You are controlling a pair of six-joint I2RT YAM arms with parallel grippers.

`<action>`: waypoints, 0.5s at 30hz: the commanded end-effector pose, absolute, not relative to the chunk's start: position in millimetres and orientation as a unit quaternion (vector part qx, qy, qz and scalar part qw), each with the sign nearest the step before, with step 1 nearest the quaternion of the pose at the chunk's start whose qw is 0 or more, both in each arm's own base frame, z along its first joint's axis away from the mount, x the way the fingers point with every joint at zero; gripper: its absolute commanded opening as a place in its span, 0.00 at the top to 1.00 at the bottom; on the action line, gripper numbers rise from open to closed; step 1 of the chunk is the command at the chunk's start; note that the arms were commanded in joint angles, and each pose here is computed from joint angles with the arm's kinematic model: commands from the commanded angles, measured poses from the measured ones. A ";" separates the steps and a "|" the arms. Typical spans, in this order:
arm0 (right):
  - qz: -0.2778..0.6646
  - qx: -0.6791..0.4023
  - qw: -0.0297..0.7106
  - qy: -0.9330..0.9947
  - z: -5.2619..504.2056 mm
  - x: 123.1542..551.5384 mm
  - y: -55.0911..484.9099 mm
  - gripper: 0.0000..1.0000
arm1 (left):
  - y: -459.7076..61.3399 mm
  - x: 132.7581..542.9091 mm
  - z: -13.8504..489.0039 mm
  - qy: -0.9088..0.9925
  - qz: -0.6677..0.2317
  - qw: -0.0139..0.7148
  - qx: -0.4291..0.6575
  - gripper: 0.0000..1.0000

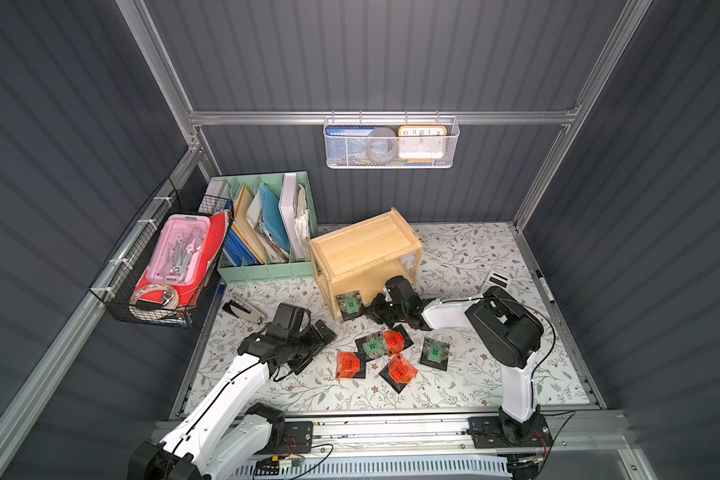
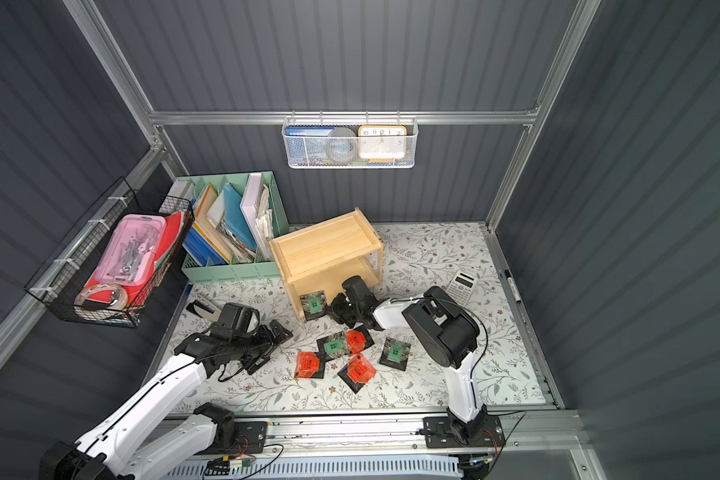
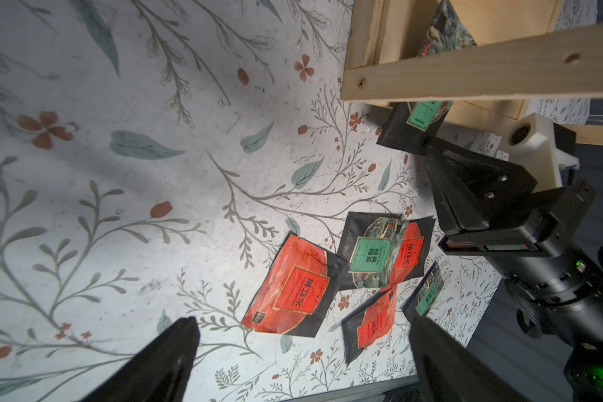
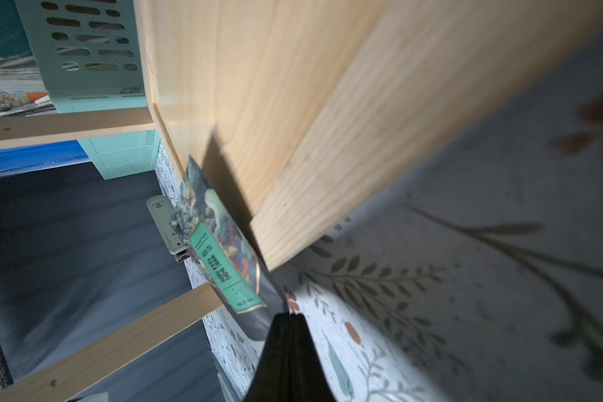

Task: Place the tea bags on the shelf by color
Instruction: Place the tea bag on the shelf.

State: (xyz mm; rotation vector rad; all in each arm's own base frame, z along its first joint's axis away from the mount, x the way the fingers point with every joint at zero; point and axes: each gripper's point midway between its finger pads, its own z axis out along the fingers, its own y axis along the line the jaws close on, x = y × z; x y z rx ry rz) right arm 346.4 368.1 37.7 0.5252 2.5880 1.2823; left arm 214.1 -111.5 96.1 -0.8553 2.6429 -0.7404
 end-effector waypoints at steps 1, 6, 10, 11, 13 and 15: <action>0.444 0.147 0.131 0.874 60.7 352.9 369.8 1.00 | -113.1 216.8 102.8 0.914 -0.255 0.139 -0.282 0.00; 0.442 0.120 0.140 0.878 68.5 354.5 373.3 1.00 | -110.8 217.8 104.8 0.914 -0.251 0.144 -0.284 0.00; 0.443 0.097 0.151 0.878 76.8 357.0 378.2 1.00 | -111.1 217.7 104.8 0.914 -0.251 0.144 -0.284 0.00; 0.442 0.093 0.152 0.879 77.1 357.2 378.9 1.00 | -110.7 217.3 104.5 0.914 -0.250 0.143 -0.284 0.00; 0.445 0.084 0.156 0.878 80.1 358.2 380.9 1.00 | -110.1 217.5 104.6 0.915 -0.249 0.144 -0.285 0.00; 0.449 0.080 0.158 0.876 80.2 358.2 382.2 1.00 | -109.7 217.7 105.5 0.915 -0.248 0.145 -0.285 0.00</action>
